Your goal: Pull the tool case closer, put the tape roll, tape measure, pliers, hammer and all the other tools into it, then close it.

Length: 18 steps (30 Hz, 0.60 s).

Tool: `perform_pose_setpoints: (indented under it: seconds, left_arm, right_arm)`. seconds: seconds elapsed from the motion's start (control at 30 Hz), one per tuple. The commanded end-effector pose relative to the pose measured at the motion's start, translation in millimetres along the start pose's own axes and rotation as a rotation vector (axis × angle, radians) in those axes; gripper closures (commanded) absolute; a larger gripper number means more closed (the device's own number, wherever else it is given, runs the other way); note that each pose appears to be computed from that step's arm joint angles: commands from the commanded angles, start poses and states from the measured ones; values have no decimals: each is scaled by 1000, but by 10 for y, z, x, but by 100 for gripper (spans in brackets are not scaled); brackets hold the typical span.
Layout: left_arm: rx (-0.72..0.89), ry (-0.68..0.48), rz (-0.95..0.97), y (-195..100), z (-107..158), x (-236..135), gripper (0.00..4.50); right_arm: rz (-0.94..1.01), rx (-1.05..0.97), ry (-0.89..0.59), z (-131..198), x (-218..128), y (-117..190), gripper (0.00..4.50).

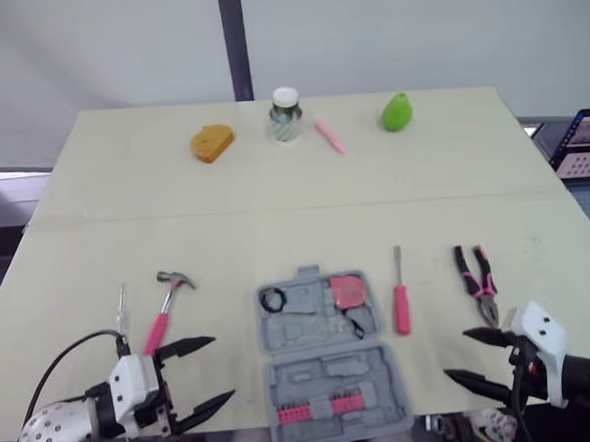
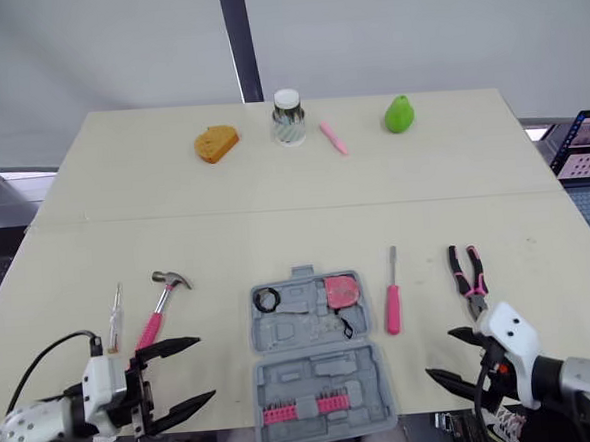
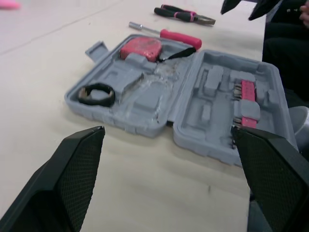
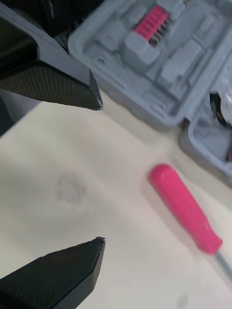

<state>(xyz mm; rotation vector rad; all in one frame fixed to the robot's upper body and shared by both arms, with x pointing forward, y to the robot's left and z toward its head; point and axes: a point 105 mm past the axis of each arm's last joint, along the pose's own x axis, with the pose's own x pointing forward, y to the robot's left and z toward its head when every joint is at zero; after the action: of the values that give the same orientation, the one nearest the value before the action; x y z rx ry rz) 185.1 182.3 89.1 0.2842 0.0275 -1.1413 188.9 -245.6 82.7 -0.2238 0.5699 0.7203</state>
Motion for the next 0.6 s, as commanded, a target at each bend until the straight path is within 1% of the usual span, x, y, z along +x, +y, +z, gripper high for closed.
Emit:
perform_pose_setpoints:
  seconds: [0.03, 0.2, 0.33, 0.47, 0.6]
  left_arm:
    - [56, -49, -80, 23, 220, 164, 0]
    - [88, -76, -148, 118, 372, 311, 0]
    - [99, -76, -183, 146, 390, 373, 0]
    - [108, -73, -205, 178, 391, 420, 0]
    - [111, -73, -210, 207, 404, 461, 0]
  right_arm:
    - [-121, 40, -50, 73, -120, -172, 5]
    - [-287, 115, -88, 74, -227, -334, 5]
    - [-408, 169, -106, 35, -265, -432, 5]
    - [-502, 264, -91, -78, -213, -517, 5]
    - [-558, 332, -96, -87, -121, -623, 5]
